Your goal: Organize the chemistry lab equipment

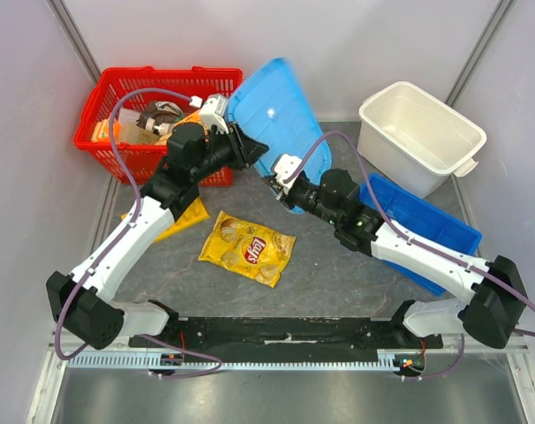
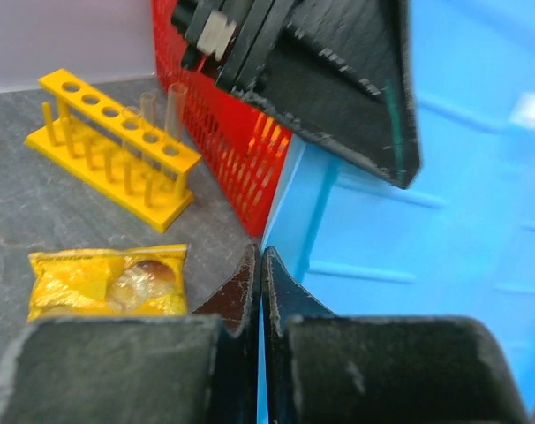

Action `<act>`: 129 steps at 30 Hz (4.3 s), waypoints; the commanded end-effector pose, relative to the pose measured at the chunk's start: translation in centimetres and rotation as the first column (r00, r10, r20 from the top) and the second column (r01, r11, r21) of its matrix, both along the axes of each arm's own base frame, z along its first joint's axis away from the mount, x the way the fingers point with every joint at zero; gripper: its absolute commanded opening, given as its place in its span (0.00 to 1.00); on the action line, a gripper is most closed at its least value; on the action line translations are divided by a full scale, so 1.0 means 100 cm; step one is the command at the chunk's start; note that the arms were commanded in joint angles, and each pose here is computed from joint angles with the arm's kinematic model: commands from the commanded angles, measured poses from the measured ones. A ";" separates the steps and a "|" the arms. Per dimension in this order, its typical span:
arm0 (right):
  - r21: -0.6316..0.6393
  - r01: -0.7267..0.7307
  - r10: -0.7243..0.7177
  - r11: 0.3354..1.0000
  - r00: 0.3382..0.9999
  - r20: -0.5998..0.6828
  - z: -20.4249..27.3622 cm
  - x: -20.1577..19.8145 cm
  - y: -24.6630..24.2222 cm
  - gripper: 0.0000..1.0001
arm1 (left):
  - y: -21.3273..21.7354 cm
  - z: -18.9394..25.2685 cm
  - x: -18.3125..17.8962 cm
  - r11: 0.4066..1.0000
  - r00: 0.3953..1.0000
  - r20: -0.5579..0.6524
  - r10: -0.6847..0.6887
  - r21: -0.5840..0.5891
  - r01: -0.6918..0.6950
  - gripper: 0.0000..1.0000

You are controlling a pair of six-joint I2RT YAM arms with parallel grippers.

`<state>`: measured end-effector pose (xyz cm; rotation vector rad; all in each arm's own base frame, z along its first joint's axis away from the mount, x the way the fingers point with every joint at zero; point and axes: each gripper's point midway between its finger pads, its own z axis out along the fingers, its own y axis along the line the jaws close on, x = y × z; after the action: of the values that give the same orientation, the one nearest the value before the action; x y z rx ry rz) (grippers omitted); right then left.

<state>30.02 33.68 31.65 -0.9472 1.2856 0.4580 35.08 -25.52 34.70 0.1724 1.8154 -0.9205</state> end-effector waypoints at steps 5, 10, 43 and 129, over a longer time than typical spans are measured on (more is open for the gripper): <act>0.039 0.015 -0.012 0.999 0.997 -0.078 0.024 -0.007 -0.004 0.35 | 0.015 0.034 -0.030 0.999 0.988 0.152 -0.020 -0.030 0.025 0.02; 0.119 0.001 0.016 0.993 0.991 -0.135 0.066 -0.019 -0.027 0.70 | 0.031 0.038 -0.048 0.998 0.978 0.206 -0.038 0.053 0.027 0.02; 0.235 -0.413 0.475 0.880 0.785 -0.397 0.046 -0.013 -0.104 0.70 | 0.025 0.024 -0.127 0.942 0.904 0.266 -0.336 0.115 0.317 0.02; -0.634 0.697 -0.683 -0.334 0.284 0.672 -0.043 0.234 -0.387 0.01 | 0.046 -0.038 -0.134 0.961 0.937 0.244 -0.249 0.182 0.208 0.67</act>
<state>52.40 -5.37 28.59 -0.7292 1.8728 -1.6677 22.03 -20.65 29.14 0.5607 1.7167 -0.8589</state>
